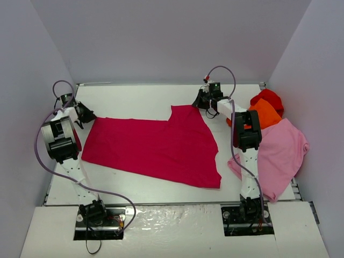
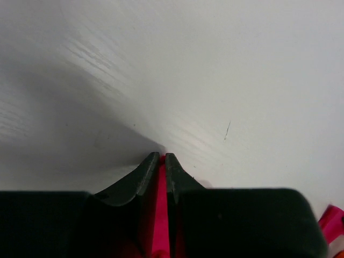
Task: Fold and stack the t-shirts
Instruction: Grap the side of the flattened tshirt furthest away from the robot with both arms
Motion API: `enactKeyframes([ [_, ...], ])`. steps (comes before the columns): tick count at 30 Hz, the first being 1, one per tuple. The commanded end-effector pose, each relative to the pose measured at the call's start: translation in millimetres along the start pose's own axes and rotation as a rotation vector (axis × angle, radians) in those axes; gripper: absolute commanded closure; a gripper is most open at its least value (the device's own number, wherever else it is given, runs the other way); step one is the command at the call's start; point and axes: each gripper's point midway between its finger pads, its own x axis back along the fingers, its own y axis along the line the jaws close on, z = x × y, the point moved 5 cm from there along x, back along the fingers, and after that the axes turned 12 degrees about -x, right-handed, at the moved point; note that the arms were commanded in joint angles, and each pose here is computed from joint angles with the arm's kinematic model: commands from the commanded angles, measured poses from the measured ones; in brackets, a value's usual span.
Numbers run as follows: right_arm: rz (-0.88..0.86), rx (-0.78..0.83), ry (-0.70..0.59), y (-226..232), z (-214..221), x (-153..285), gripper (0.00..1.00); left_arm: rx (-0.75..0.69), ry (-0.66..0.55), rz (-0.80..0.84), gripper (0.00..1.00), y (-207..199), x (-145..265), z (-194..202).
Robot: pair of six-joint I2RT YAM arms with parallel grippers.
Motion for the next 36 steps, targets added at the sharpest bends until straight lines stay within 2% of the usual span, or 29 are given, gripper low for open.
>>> enactKeyframes([
  [1, 0.159, -0.032, 0.166, -31.7, 47.8, 5.8, 1.0, -0.014, -0.05, 0.111, 0.91, -17.6, 11.5, -19.5],
  [5, 0.153, -0.034, 0.17, -30.2, 48.5, 5.1, 1.0, -0.039, -0.025, 0.083, 0.9, -14.4, 11.8, -19.6],
  [7, 0.152, -0.034, 0.171, -30.0, 48.7, 5.5, 1.0, -0.03, 0.034, 0.04, 0.89, -7.2, 9.8, -10.4],
  [9, 0.151, -0.033, 0.174, -30.1, 50.2, 5.0, 1.0, -0.029, 0.063, 0.019, 0.84, -4.2, 11.0, -5.8],
  [11, 0.149, -0.032, 0.178, -30.4, 51.1, 4.5, 1.0, -0.027, 0.083, 0.007, 0.35, -2.6, 13.1, -0.3],
  [12, 0.151, -0.033, 0.179, -31.3, 51.8, 4.0, 1.0, -0.025, 0.087, 0.006, 0.34, -1.6, 14.3, 2.0],
  [20, 0.151, -0.038, 0.194, -33.3, 57.4, 3.1, 1.0, -0.039, 0.083, 0.014, 0.33, -2.3, 16.8, 1.9],
  [24, 0.155, -0.037, 0.19, -32.6, 56.2, 6.6, 1.0, -0.035, 0.155, -0.029, 0.36, 5.6, 16.8, 7.7],
  [30, 0.162, -0.041, 0.189, -33.0, 57.3, 9.0, 1.0, -0.058, 0.275, -0.116, 0.45, 21.7, 25.4, 32.3],
  [33, 0.157, -0.042, 0.191, -31.1, 58.2, 10.9, 1.0, -0.072, 0.287, -0.201, 0.45, 35.4, 24.9, 42.2],
  [36, 0.158, -0.041, 0.196, -30.3, 60.7, 12.4, 1.0, -0.057, 0.307, -0.219, 0.46, 42.2, 10.6, 47.3],
])
